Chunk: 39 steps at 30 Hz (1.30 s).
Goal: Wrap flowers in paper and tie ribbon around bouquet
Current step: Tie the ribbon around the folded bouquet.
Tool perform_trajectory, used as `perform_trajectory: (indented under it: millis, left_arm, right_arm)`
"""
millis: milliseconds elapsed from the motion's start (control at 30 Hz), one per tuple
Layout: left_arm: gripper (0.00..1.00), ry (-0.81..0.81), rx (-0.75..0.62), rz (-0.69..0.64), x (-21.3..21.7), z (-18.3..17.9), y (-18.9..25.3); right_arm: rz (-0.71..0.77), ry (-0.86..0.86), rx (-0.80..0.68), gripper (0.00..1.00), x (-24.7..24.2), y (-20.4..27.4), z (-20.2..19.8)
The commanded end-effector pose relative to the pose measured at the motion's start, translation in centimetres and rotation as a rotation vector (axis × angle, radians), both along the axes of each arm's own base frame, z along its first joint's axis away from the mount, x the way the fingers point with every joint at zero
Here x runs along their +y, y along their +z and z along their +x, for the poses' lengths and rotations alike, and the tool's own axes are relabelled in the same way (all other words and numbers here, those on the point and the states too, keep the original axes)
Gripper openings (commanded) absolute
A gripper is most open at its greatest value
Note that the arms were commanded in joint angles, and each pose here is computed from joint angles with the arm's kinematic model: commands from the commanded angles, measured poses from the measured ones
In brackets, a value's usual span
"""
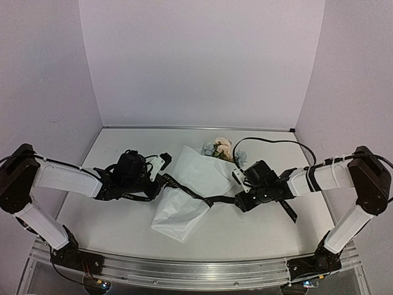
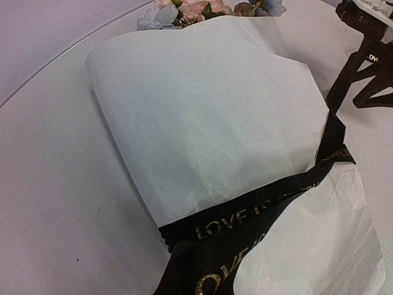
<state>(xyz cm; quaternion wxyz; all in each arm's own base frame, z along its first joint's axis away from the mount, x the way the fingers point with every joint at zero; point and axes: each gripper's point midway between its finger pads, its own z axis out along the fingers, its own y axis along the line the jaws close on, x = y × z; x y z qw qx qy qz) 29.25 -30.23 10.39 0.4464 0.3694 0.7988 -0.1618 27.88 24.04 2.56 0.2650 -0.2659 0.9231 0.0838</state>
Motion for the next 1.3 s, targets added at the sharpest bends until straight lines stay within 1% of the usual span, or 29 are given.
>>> perform_trajectory:
  millis: [0,100,133,200,400,500,567,633,700,800,933,1133,1267]
  left_arm:
    - [0.0,-0.02,-0.047,-0.062,-0.9,0.2,2.5]
    - [0.0,-0.025,-0.057,-0.058,-0.9,0.3,2.7]
    - [0.0,-0.028,-0.058,-0.055,-1.0,0.3,2.8]
    - [0.0,-0.032,-0.059,-0.05,-1.0,0.3,2.8]
    - [0.0,-0.039,-0.062,-0.041,-1.2,0.4,2.8]
    - [0.0,-0.041,-0.062,-0.04,-1.2,0.4,2.8]
    - [0.0,-0.042,-0.062,-0.039,-1.2,0.4,2.8]
    - [0.0,-0.043,-0.063,-0.037,-1.3,0.4,2.8]
    - [0.0,-0.045,-0.064,-0.037,-1.3,0.4,2.8]
    - [0.0,-0.044,-0.064,-0.038,-1.4,0.5,2.9]
    - [0.0,-0.036,-0.062,-0.05,-1.4,0.6,3.0]
    - [0.0,0.016,-0.036,-0.085,-1.1,0.9,3.1]
    - [0.0,0.132,0.026,-0.107,-0.5,1.9,2.9]
  right_arm:
    - [0.019,0.163,-0.062,0.59,3.7,0.9,-0.1]
    - [-0.04,0.262,-0.117,0.66,4.9,0.5,-0.1]
    - [-0.051,0.273,-0.129,0.67,5.2,0.4,0.1]
    - [-0.06,0.288,-0.134,0.68,5.7,-0.1,0.5]
    - [-0.113,0.23,-0.256,0.68,6.3,0.1,3.8]
    - [-0.113,0.217,-0.273,0.66,6.6,0.0,4.5]
    - [-0.108,0.201,-0.272,0.61,6.6,-0.2,4.6]
    - [-0.105,0.183,-0.273,0.51,6.3,-0.2,4.6]
    - [-0.104,0.167,-0.273,0.4,5.9,-0.3,4.4]
    - [-0.109,0.154,-0.278,0.2,5.4,-0.2,4.3]
    - [-0.112,0.13,-0.297,0.0,4.7,0.5,4.2]
    - [-0.109,0.084,-0.315,0.0,3.1,1.5,3.6]
    - [-0.137,0.036,-0.302,0.0,1.1,1.4,2.7]
